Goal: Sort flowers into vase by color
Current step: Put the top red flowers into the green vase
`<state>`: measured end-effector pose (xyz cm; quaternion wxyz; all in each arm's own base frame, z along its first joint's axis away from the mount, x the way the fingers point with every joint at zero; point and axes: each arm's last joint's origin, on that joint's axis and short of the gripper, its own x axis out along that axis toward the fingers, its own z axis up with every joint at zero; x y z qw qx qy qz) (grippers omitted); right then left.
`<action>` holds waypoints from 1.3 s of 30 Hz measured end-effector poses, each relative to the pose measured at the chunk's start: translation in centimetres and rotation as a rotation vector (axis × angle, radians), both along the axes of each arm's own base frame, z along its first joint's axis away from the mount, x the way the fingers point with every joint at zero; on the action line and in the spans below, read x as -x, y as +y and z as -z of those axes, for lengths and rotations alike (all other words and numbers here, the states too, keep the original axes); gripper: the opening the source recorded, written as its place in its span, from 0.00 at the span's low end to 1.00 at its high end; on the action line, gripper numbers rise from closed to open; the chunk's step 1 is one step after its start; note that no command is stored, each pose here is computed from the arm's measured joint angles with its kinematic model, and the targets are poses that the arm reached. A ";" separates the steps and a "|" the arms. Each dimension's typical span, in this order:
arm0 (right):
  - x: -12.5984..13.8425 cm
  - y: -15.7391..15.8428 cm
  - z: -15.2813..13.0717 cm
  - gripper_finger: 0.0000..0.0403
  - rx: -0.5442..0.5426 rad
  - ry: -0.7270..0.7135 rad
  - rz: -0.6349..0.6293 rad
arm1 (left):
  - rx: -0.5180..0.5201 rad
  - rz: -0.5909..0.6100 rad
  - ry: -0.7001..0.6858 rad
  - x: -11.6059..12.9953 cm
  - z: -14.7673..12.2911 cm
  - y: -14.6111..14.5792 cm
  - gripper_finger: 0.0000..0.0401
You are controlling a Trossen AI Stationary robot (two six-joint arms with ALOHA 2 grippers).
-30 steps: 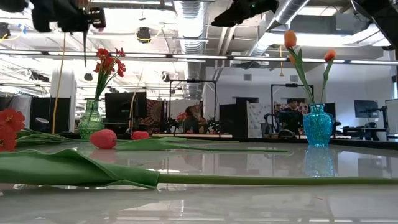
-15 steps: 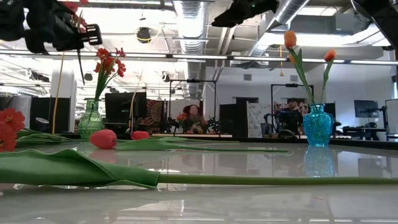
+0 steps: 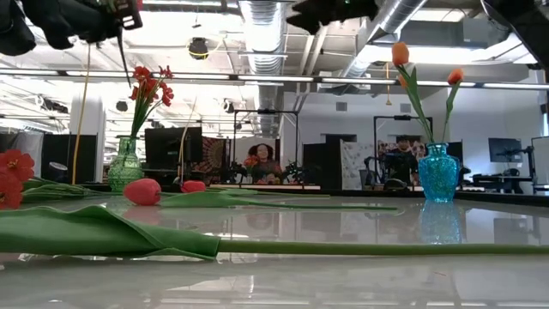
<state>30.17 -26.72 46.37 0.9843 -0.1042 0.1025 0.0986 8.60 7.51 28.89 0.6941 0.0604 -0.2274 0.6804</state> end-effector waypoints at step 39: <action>-14.7 11.7 1.6 0.72 -0.280 -0.228 -0.190 | -0.327 0.992 -0.213 -8.8 -8.1 -0.8 0.00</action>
